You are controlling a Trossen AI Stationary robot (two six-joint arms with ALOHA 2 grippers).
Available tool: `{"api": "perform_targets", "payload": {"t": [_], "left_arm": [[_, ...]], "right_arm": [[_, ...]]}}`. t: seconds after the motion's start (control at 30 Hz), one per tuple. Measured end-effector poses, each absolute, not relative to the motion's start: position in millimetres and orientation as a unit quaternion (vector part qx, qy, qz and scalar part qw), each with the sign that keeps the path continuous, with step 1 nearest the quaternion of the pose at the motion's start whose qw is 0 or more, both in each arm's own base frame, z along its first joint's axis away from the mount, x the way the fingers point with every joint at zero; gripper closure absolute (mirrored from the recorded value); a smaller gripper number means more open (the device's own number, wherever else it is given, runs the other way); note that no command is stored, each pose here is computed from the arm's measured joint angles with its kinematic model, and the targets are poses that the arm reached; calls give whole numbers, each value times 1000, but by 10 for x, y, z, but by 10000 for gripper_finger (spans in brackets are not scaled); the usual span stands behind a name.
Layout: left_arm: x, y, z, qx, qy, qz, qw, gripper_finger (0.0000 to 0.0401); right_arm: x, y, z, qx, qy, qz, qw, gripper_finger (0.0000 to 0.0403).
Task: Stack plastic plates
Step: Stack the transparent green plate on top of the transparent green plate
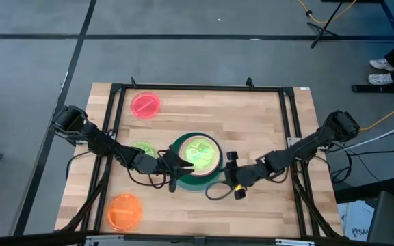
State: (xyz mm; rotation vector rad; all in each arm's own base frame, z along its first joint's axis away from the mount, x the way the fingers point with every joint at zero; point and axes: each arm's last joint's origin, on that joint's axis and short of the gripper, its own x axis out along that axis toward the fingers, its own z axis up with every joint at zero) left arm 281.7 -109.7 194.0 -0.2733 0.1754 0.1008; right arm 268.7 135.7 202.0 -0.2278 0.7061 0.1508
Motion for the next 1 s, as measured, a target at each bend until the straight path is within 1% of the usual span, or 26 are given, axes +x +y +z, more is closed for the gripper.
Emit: {"api": "perform_targets", "payload": {"t": [0.17,0.37,0.47,0.63,0.8,1.0], "left_arm": [[2875,-1153,2011,-107,112,39,987,276],[2983,-1129,2122,-74,148,53,985,220],[3035,-1132,2192,-54,190,47,979,200],[3033,-1191,2311,-55,277,61,957,199],[2907,-1281,2374,-66,367,87,924,200],[2676,-1311,2290,-99,453,153,873,201]], "right_arm": [[2512,1448,1930,-108,341,48,933,221],[2367,1522,1918,-101,316,23,943,221],[2316,1579,1921,-101,312,24,944,221],[2262,1642,1923,-110,304,16,946,221],[2232,1683,1924,-94,302,15,948,221],[2205,1720,1924,-82,299,12,951,221]]}}
